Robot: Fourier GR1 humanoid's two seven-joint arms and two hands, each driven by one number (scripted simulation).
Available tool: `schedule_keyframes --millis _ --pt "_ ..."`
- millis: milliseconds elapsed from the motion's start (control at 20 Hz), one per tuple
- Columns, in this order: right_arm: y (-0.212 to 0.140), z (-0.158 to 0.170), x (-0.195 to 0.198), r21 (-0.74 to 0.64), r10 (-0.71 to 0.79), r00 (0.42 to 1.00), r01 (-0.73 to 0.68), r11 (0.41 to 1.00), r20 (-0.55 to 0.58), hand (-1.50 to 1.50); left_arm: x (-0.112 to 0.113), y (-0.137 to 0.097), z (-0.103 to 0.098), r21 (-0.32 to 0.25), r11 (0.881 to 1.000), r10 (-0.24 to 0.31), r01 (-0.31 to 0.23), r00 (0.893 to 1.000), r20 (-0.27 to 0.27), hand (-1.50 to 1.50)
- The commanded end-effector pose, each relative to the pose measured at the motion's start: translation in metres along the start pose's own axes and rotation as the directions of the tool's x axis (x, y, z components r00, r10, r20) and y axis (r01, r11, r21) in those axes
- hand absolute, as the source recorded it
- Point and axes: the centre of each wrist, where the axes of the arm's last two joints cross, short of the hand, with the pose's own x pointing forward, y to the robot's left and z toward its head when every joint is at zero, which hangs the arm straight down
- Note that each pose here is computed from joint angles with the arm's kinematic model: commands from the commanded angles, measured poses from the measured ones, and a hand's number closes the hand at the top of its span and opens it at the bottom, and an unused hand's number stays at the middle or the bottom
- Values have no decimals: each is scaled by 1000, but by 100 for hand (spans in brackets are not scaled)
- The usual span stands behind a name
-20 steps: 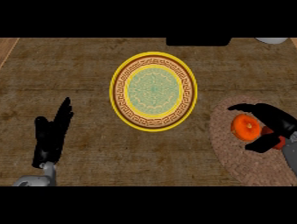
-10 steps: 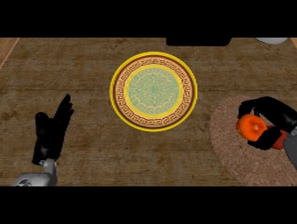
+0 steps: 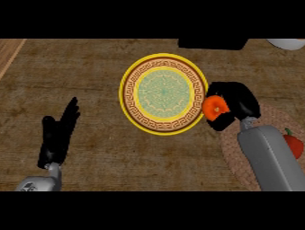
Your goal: Pick the squash from the placemat and place it in the plate
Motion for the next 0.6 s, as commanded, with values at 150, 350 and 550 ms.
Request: schedule_keyframes --millis 150,350,550 --pt "-9 -24 133 -251 -1 993 -29 968 -119 150 8 -21 -3 -82 997 -9 10 1000 20 0" --pt "-35 -28 180 -470 -49 980 -48 881 -192 150 9 -26 -4 -83 996 -24 25 1000 14 0" --pt "-35 -28 215 -590 -79 958 -104 800 -277 150 14 -22 -13 -66 998 -10 12 1000 23 0"
